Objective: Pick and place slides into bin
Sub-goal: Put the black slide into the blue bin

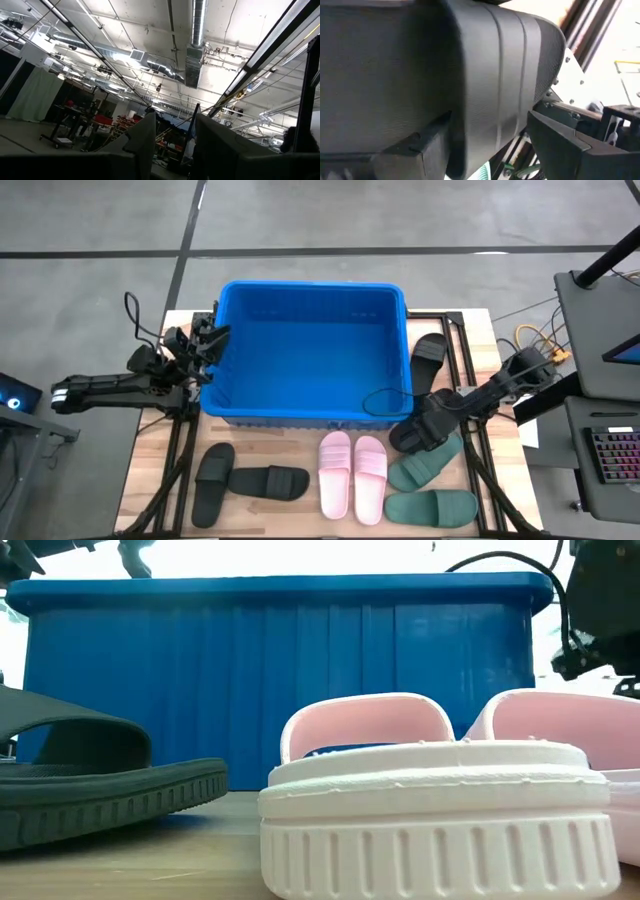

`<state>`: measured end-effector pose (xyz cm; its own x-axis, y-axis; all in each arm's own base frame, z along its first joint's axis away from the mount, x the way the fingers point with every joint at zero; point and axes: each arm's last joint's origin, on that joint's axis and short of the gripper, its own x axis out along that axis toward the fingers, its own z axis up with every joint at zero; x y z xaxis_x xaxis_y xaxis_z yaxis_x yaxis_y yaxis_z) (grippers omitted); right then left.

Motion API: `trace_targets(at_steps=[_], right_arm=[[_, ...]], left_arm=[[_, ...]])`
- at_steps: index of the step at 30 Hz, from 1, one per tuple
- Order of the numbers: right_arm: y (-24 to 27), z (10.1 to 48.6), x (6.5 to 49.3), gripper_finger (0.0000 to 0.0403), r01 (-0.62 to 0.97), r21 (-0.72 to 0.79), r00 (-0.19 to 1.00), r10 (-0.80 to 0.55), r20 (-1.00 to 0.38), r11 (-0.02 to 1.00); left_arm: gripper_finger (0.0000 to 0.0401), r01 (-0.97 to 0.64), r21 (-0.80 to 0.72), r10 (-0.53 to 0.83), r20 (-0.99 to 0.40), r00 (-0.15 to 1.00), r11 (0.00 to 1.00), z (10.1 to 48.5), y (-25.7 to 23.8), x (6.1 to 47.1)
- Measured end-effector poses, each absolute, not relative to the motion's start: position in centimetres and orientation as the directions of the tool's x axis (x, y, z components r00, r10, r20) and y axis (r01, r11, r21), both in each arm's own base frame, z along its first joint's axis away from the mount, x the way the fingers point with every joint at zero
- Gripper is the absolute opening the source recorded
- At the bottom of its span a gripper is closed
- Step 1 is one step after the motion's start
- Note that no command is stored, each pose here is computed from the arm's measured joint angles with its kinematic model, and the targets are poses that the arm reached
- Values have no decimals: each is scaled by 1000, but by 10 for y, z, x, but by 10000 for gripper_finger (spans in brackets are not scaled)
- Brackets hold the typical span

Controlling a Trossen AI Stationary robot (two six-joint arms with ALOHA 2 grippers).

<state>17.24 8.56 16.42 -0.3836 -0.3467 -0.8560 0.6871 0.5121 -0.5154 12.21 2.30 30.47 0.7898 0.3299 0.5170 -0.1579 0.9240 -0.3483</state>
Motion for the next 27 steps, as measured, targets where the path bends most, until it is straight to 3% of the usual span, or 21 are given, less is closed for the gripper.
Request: trace_targets(at_steps=[7,21,27], right_arm=[[87,158,172,198,666,-559,-441,-344,-829,494],[82,175,163,21,655,-534,-428,-320,-845,535],[77,190,154,15,671,-510,-404,-312,-860,538]], left_arm=[[125,-157,-348,330,519,789,924,306,23,122],[125,-158,-348,330,517,790,924,305,23,122],[125,-158,-348,329,517,790,924,305,23,122]])
